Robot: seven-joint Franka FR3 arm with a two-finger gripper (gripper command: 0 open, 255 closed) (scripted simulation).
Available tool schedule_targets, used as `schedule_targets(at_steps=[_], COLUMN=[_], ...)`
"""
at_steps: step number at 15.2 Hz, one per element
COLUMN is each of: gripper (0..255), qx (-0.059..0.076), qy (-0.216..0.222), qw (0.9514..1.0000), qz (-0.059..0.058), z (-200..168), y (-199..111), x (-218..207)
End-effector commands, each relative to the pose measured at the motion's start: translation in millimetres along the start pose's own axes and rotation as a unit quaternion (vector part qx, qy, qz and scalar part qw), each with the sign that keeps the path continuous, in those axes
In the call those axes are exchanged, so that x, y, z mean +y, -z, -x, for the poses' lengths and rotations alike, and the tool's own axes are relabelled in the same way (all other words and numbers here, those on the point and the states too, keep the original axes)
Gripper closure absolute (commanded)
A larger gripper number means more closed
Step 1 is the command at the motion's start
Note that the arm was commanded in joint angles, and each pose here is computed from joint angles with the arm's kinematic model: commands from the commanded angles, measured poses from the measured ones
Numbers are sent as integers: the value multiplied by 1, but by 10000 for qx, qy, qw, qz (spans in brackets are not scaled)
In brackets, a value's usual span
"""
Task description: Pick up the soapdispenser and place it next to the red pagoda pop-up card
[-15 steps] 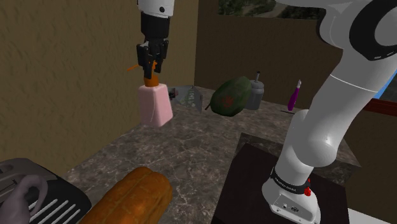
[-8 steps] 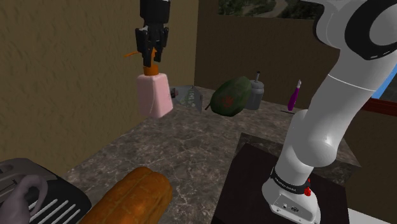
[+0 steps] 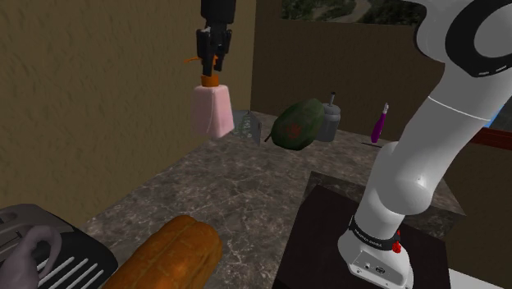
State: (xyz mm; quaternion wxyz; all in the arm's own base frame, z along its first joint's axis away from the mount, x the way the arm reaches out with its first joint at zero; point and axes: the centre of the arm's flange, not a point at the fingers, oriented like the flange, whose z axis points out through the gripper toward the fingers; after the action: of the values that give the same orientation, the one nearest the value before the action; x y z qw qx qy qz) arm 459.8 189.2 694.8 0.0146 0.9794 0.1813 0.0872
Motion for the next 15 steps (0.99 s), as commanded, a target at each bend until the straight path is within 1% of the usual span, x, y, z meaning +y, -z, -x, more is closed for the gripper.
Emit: schedule_targets(at_steps=[1,15], gripper=[255,255], qx=[2,2], qy=[6,6], qw=[10000,10000], qz=[-3,-3], z=[5,44], y=[-2,-6], x=[29,209])
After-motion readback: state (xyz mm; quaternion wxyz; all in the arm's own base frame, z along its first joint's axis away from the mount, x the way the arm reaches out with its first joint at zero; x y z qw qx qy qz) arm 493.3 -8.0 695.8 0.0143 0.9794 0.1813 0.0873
